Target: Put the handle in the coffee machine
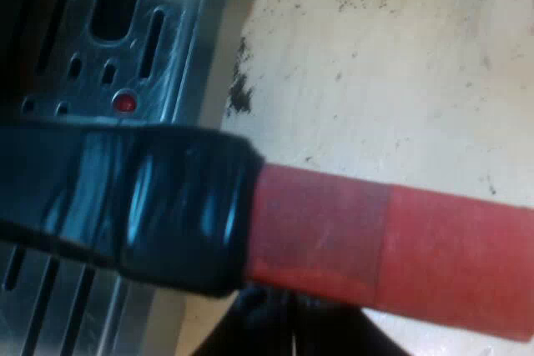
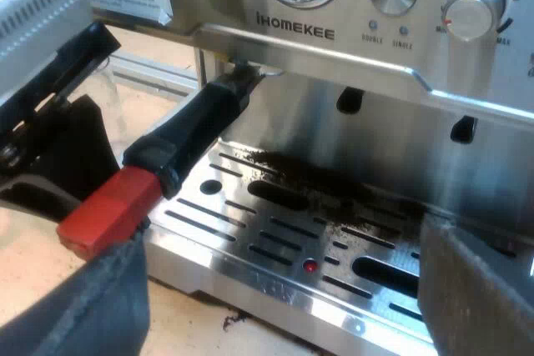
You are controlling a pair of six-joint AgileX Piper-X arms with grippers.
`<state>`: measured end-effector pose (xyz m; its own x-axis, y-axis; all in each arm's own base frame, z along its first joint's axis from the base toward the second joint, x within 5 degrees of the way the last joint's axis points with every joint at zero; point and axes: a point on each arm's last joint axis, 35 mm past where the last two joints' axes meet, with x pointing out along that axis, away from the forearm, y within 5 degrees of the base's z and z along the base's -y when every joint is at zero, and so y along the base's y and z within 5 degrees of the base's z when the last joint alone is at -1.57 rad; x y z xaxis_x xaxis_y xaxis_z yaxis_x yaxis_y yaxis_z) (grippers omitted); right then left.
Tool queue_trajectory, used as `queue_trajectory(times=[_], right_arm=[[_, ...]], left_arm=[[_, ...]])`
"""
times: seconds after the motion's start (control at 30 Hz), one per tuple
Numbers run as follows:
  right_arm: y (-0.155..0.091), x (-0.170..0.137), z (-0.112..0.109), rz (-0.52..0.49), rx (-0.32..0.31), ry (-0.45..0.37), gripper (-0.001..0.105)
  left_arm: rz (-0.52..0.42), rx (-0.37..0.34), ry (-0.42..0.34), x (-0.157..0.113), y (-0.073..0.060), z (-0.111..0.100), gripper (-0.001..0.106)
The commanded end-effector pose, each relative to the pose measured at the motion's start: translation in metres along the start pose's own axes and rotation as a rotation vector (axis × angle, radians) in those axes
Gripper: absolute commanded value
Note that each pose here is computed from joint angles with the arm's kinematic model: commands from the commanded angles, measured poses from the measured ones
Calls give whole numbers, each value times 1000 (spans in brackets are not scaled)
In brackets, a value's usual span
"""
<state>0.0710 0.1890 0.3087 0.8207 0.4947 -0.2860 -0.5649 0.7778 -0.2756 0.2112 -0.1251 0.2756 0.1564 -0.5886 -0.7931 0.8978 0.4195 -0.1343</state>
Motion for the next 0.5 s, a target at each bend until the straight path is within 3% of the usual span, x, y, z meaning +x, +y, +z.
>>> queue_trajectory(times=[0.03,0.23,0.37,0.5], right_arm=[[0,-2,3,39,-5,-4,70],[1,-2,2,57,-7,-1,70],[2,-2,4,99,-5,-4,70],[1,-3,8,126,2,-12,70]], left_arm=[[-78,80,-198,-8,-6,26,1],[14,29,-109,-23,-9,13,1],[82,-58,-124,-49,-3,-1,3],[175,-125,-168,-77,1,-15,23]])
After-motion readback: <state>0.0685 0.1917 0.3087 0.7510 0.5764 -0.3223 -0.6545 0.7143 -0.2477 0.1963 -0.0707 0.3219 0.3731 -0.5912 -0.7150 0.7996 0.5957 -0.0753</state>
